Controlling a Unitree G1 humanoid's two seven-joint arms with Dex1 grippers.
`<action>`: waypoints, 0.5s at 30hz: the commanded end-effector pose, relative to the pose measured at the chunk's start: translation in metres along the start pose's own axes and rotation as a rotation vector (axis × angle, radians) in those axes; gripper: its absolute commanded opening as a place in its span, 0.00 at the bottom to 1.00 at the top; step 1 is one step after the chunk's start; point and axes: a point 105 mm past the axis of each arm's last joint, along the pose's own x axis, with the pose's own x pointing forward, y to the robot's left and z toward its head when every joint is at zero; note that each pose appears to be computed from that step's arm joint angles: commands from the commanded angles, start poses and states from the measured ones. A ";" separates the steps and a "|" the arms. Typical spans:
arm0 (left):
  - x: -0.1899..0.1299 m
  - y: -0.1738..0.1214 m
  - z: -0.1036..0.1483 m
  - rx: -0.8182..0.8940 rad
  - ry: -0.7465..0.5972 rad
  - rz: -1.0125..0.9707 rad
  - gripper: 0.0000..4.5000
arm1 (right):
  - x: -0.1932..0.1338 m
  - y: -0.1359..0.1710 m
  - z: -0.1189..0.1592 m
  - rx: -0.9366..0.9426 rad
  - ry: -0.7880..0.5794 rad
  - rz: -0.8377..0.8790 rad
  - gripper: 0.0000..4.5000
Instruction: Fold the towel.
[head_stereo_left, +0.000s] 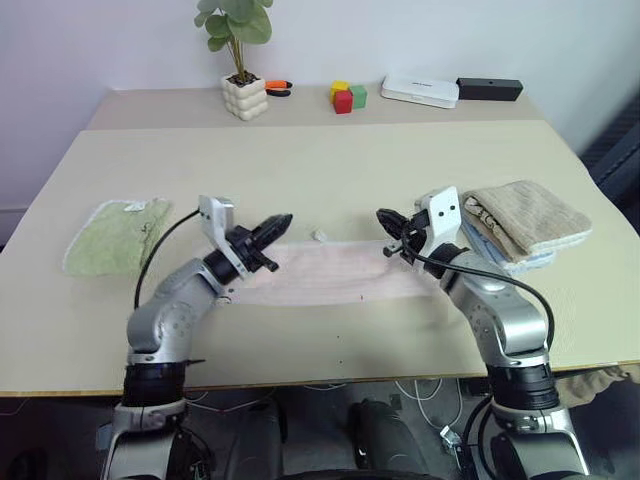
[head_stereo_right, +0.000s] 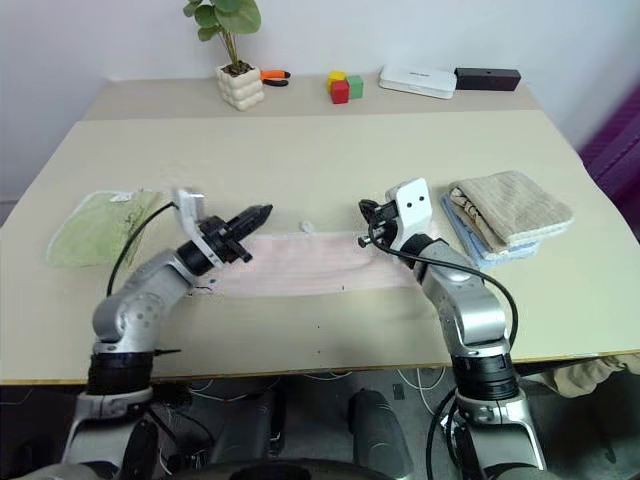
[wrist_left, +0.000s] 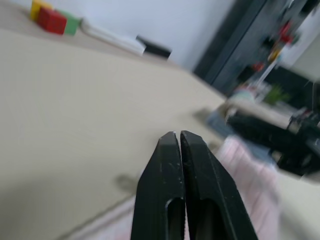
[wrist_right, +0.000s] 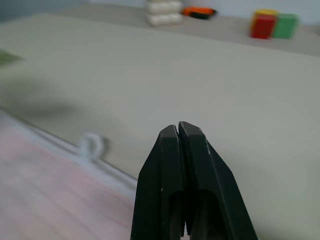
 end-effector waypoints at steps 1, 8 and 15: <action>0.005 0.004 0.004 0.096 -0.020 0.080 0.01 | 0.000 -0.001 -0.003 0.004 -0.029 -0.080 0.00; 0.005 0.010 -0.025 0.083 0.009 0.134 0.01 | -0.002 0.008 -0.040 -0.011 0.013 -0.172 0.00; -0.019 0.053 -0.042 0.144 0.055 0.258 0.01 | -0.017 -0.024 -0.059 -0.076 0.052 -0.291 0.00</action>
